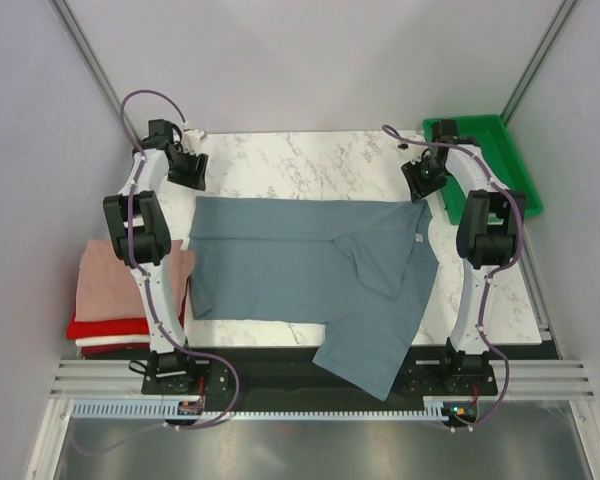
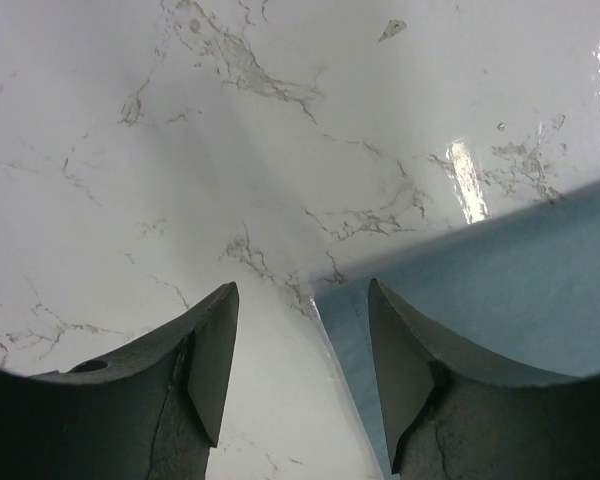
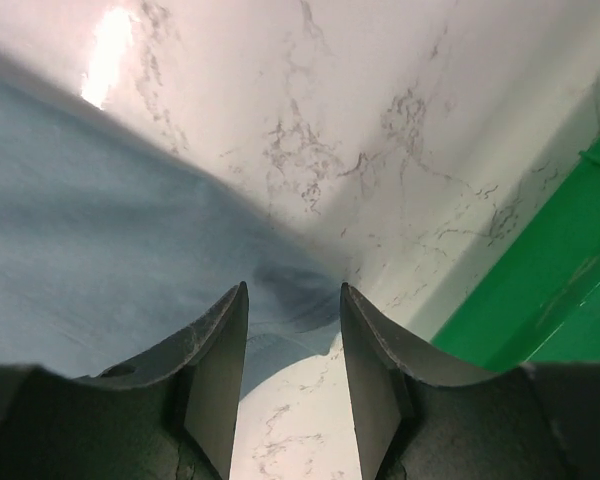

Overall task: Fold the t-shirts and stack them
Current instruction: Fold the tshirt

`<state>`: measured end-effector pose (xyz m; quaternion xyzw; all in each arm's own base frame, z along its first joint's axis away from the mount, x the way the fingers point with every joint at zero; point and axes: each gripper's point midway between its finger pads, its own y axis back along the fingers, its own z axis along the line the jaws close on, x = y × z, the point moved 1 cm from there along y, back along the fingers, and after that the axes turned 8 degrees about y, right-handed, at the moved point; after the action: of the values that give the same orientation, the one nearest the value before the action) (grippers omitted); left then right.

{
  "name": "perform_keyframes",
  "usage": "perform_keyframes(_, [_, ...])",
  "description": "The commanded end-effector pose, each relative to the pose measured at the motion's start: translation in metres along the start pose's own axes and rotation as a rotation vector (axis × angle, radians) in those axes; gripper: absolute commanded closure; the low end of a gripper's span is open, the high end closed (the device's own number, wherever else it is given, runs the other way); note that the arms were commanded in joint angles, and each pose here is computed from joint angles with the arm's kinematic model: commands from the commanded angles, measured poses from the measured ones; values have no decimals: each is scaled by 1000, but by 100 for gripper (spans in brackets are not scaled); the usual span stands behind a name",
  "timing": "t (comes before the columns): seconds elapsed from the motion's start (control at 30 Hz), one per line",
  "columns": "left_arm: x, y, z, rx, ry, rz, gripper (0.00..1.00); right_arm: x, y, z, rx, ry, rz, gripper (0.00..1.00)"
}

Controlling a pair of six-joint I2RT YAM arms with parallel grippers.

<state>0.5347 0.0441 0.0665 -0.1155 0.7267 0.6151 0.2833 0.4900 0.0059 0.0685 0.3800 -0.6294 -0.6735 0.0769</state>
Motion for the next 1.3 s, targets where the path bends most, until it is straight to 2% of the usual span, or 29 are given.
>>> perform_keyframes(0.0, [-8,0,4,-9,49,-12,38,4,2,-18,38,2,2,51])
perform_keyframes(0.37, [-2,-9,4,2,53,8,38,13,-8,-30,46,-9,24,52])
perform_keyframes(0.93, [11,-6,-4,35,35,48,47,21,-30,-19,-37,-11,43,56])
perform_keyframes(1.27, [-2,25,-18,89,35,-8,41,21,-34,-18,-47,-19,40,57])
